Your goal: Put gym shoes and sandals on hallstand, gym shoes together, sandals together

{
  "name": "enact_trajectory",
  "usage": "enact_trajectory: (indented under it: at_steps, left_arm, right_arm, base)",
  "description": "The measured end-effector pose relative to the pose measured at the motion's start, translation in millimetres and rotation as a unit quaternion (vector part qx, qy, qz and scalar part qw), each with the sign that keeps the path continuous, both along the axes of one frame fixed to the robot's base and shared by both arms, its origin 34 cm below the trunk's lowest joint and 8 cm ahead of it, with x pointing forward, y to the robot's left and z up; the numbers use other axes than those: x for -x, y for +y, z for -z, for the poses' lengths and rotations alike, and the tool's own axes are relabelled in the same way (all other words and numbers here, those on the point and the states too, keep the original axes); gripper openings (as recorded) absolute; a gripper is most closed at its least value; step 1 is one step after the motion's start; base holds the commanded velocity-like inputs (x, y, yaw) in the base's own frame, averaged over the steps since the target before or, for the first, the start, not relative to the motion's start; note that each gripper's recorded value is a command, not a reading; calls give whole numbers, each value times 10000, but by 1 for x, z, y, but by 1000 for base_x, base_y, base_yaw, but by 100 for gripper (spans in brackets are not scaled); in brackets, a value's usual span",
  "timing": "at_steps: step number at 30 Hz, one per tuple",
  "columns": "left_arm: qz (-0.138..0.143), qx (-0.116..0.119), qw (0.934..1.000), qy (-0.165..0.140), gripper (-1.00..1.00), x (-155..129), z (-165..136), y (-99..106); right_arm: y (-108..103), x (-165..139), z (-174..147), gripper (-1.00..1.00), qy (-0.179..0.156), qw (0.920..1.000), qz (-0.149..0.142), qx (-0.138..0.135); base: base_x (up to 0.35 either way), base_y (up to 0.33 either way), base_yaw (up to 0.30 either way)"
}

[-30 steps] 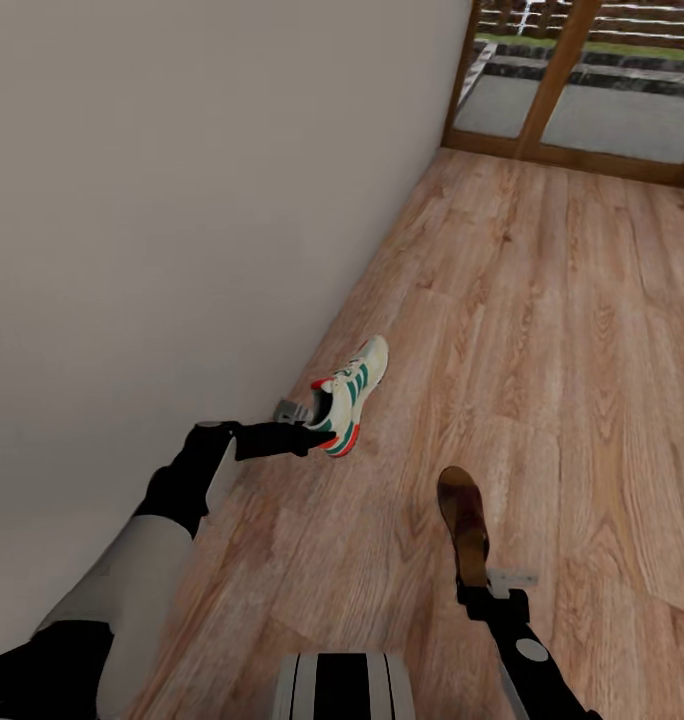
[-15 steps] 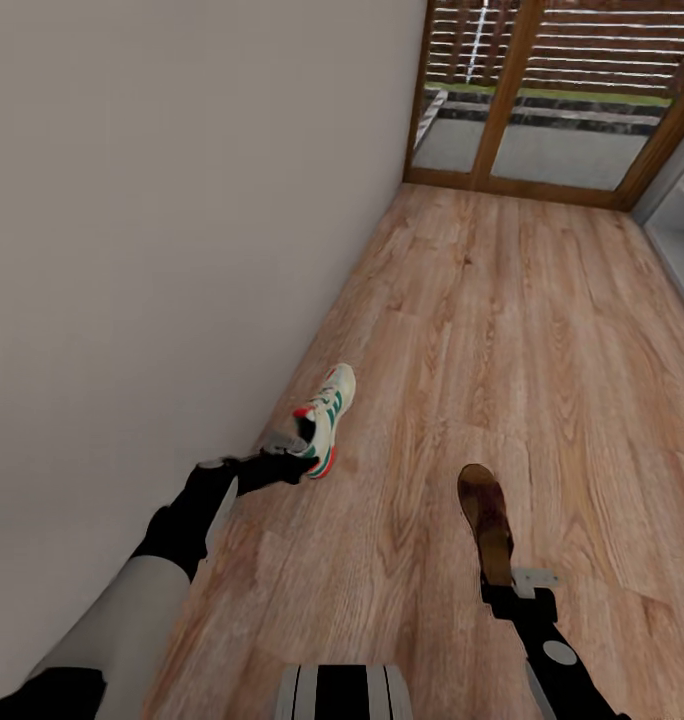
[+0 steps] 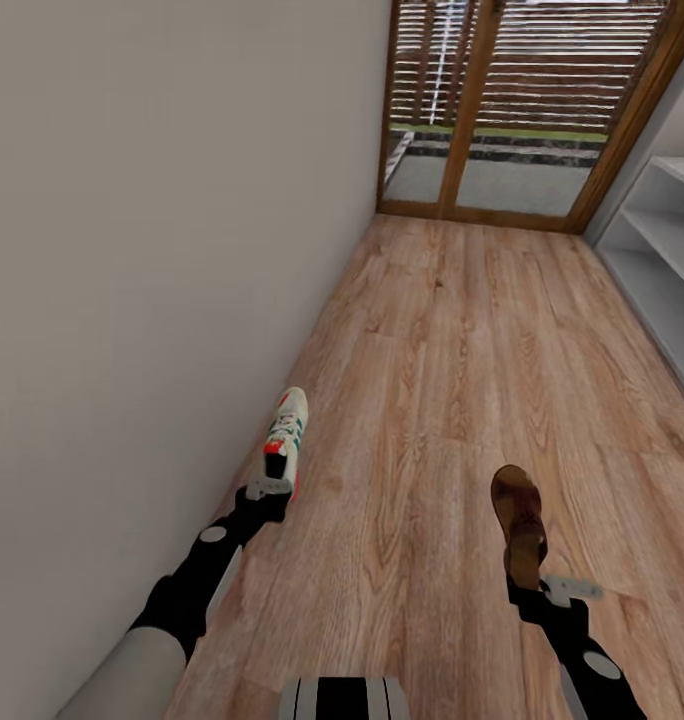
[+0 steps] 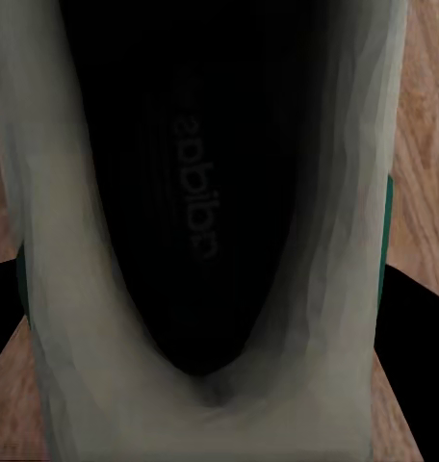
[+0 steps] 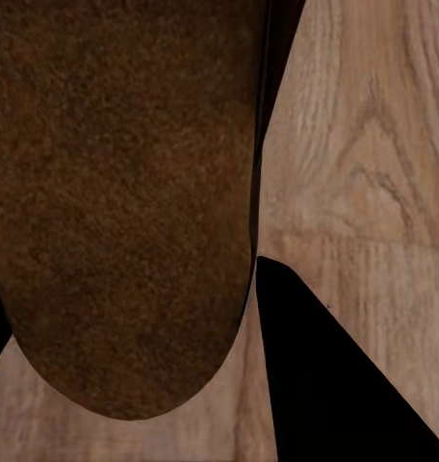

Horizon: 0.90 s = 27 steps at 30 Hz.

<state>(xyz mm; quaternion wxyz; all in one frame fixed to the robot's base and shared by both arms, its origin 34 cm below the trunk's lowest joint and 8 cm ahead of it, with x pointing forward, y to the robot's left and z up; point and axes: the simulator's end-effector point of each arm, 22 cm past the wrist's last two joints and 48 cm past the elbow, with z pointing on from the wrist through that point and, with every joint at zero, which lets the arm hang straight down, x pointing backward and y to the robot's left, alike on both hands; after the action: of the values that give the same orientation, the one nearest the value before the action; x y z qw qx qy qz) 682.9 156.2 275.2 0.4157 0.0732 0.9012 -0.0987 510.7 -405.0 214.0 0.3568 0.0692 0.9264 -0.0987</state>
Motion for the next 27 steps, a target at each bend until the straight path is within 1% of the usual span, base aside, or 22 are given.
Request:
enact_trajectory:
  at_steps: [4, 10, 11, 14, 15, 16, 17, 19, 22, 27]
  left_arm:
    - [-130, -118, 9998, -21, -100, 7, 0, 7]
    - [-170, -171, 9997, -43, -100, 12, -5, 14]
    - [-171, -199, 9996, 58, -100, 23, 4, 17]
    - [-182, -200, 9996, -29, -100, 28, 4, 20]
    - [-557, -516, 9971, -36, -100, 50, 23, 42]
    - [-561, -561, 9968, 95, -100, 66, 34, 43]
    - [-614, -575, 9964, -68, -100, 64, 27, 45]
    - [-652, -579, 9961, -162, -100, 70, 25, 46]
    - [-666, -578, 9959, -218, -100, 75, 21, 46]
    - [-697, -557, 9955, -319, -100, 74, 9, 46]
  right_arm:
    - [0, -9, -11, -100, -203, 9998, -39, 17]
    - [1, -16, -23, -100, -350, 9994, -47, 28]
    - [1, -17, -25, -100, -371, 9993, -48, 29]
    - [1, -18, -29, -100, -405, 9992, -46, 28]
    - [5, 4, -10, -100, -177, 9998, -13, -55]
    - [6, 6, -9, -100, -164, 9998, -16, -70]
    - [6, 9, -10, -100, -222, 9997, -27, -59]
    - [8, 15, -11, -100, -329, 9994, -58, -38]
    - [10, 25, -13, -100, -474, 9988, -98, -8]
    - [13, 33, -15, -100, -544, 9985, -108, -22]
  base:
    - [0, 0, -10]
    - [0, 0, -1]
    - [0, 0, 0]
    - [0, 0, -3]
    - [0, 0, -25]
    - [0, 0, -95]
    - [0, 0, -128]
    - [0, 0, -167]
    - [0, 0, -181]
    - [0, 0, -185]
